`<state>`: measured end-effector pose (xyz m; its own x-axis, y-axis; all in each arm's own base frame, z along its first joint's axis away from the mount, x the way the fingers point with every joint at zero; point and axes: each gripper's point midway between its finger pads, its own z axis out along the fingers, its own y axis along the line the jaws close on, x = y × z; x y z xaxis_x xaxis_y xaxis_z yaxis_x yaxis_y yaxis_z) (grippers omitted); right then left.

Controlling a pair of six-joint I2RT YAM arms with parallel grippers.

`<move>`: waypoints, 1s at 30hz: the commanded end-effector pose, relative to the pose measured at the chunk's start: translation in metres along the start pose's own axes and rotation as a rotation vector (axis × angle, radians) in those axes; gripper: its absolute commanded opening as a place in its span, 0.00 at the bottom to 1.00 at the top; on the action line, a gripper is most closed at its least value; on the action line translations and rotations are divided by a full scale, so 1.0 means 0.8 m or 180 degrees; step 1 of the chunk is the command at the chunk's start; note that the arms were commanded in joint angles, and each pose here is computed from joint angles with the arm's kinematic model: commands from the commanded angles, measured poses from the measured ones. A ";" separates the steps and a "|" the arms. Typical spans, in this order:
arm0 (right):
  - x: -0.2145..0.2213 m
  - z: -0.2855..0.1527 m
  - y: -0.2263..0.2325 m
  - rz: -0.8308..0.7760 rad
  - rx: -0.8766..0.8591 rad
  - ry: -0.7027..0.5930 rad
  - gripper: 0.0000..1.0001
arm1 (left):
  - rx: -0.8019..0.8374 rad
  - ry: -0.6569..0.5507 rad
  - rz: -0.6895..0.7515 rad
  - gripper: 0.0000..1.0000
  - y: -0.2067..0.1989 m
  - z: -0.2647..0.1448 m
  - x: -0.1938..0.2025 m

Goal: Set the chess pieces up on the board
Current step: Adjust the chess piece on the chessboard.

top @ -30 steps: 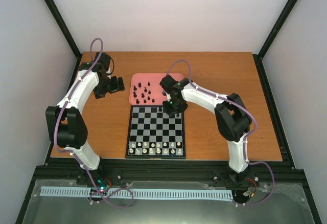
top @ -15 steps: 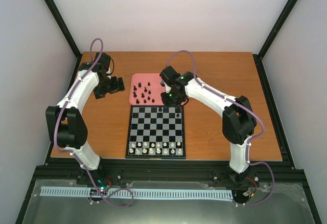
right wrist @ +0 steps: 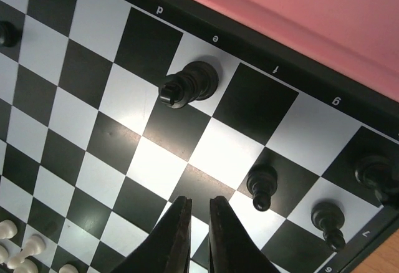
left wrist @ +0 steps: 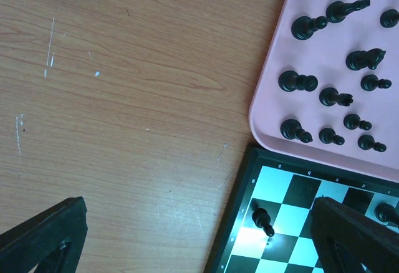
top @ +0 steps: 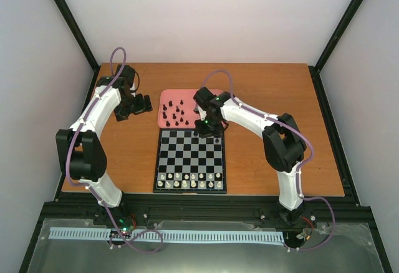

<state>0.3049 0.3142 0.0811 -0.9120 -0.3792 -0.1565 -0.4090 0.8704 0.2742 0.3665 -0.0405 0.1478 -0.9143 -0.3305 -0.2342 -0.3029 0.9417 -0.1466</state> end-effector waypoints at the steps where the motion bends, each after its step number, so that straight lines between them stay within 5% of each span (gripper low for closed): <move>1: 0.008 0.016 -0.001 -0.0013 0.0004 0.0126 0.10 | 0.0049 -0.0107 -0.0026 1.00 -0.005 -0.008 -0.009; 30: 0.009 0.017 -0.019 -0.0066 0.0284 0.0180 0.11 | 0.0050 -0.0080 -0.0027 1.00 -0.006 -0.004 -0.009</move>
<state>0.3044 0.2965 0.0530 -0.9167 -0.3913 -0.0805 -0.3994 0.9007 0.1708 0.3669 -0.0406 0.1478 -0.9139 -0.3305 -0.2355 -0.3027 0.9417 -0.1472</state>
